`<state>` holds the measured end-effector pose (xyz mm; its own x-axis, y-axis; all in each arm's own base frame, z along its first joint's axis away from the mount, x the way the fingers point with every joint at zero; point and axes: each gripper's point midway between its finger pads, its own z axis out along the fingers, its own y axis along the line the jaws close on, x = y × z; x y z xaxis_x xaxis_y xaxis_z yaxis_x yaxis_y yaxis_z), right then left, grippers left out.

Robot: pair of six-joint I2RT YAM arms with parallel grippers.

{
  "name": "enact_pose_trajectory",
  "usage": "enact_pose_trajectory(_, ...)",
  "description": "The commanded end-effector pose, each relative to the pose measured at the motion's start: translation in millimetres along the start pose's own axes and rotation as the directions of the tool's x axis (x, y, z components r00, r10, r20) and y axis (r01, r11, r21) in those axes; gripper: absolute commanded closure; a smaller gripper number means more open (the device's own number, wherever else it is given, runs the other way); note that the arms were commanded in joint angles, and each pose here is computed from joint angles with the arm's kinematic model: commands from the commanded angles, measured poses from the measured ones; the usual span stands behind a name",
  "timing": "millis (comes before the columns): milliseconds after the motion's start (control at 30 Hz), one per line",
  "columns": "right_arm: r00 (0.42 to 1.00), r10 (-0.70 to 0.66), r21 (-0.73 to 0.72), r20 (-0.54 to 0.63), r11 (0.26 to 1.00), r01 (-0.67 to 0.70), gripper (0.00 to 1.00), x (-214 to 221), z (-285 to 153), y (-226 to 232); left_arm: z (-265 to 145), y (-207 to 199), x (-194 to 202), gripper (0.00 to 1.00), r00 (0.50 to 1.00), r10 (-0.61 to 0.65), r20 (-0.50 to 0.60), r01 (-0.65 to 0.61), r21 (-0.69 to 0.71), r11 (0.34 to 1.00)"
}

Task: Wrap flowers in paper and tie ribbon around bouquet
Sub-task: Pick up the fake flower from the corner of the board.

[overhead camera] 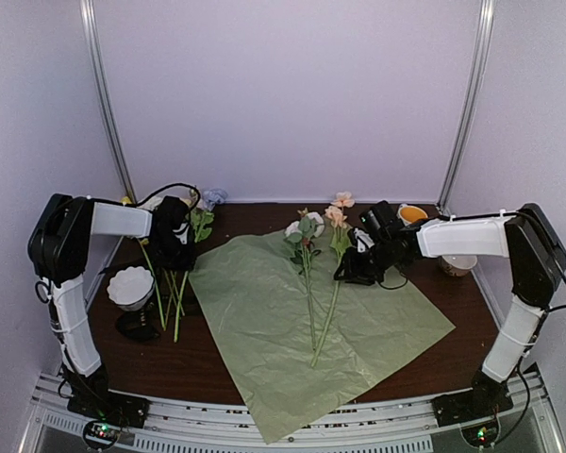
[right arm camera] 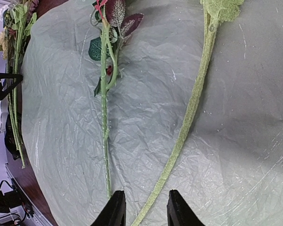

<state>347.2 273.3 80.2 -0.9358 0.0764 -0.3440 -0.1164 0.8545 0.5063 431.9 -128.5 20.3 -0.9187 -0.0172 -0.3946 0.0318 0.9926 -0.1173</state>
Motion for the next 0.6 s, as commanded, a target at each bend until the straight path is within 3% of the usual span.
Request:
enact_pose_trajectory(0, 0.999, -0.028, 0.012, 0.028, 1.000, 0.028, 0.68, -3, -14, 3, -7, 0, -11, 1.00, 1.000, -0.010, 0.026, 0.010, 0.005, 1.000)
enact_pose_trajectory(300, 0.994, -0.074, -0.016, 0.075, 0.997, 0.076, 0.68, -12, -38, 18, -95, -13, -53, 1.00, 0.954, -0.065, 0.294, 0.038, 0.097, 0.995)
enact_pose_trajectory(433, 0.974, -0.165, -0.121, 0.152, 0.975, 0.184, 0.68, -21, -65, 54, -169, -43, -80, 1.00, 0.856, -0.081, 0.511, -0.065, 0.261, 0.963)
enact_pose_trajectory(567, 0.912, -0.252, -0.317, 0.324, 0.879, 0.356, 0.68, -30, -116, 127, -252, -93, -79, 1.00, 0.715, -0.053, 0.697, -0.297, 0.372, 0.880)
